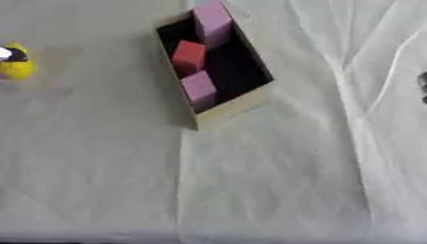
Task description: Pick up objects on the table and place them in the box.
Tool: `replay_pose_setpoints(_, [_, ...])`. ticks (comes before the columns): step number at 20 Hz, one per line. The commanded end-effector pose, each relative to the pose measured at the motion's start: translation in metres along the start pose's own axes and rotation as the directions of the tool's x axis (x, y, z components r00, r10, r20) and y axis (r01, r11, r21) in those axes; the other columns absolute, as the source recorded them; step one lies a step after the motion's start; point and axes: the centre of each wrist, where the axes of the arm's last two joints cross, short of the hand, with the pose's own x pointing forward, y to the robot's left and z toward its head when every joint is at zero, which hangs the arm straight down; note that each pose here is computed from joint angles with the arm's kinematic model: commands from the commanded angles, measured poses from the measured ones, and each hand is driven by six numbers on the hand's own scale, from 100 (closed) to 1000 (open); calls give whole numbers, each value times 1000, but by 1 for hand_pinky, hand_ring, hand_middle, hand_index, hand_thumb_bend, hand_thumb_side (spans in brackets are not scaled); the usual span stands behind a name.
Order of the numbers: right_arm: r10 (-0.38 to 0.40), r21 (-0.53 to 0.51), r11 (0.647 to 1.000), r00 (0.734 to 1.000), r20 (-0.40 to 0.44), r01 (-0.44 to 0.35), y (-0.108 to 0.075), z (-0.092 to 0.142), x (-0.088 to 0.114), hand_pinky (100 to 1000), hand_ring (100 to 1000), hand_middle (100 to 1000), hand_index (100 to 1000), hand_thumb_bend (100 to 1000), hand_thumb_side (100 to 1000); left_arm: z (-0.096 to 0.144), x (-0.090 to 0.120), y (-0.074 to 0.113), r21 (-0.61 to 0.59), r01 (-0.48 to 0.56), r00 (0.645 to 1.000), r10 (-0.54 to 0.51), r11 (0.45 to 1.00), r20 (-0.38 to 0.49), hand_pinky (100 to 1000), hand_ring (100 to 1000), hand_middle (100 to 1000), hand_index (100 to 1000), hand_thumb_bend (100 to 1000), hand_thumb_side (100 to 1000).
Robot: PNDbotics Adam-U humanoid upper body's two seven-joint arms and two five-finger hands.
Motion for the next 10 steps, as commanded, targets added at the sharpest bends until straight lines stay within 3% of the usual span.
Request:
replay_pose_setpoints(1, [22, -7, 1000, 999, 37, -22, -6, -6, 7, 872, 740, 768, 849, 100, 798, 14, -19, 7, -4, 21, 997, -21, 1000, -79, 859, 834, 800, 877, 669, 292])
replay_pose_setpoints(10, [25, -11, 1000, 999, 38, -25, -5, -5, 6, 872, 740, 768, 849, 100, 799, 7, -59, -19, -20, -37, 966, 31, 999, -258, 848, 815, 760, 884, 673, 269])
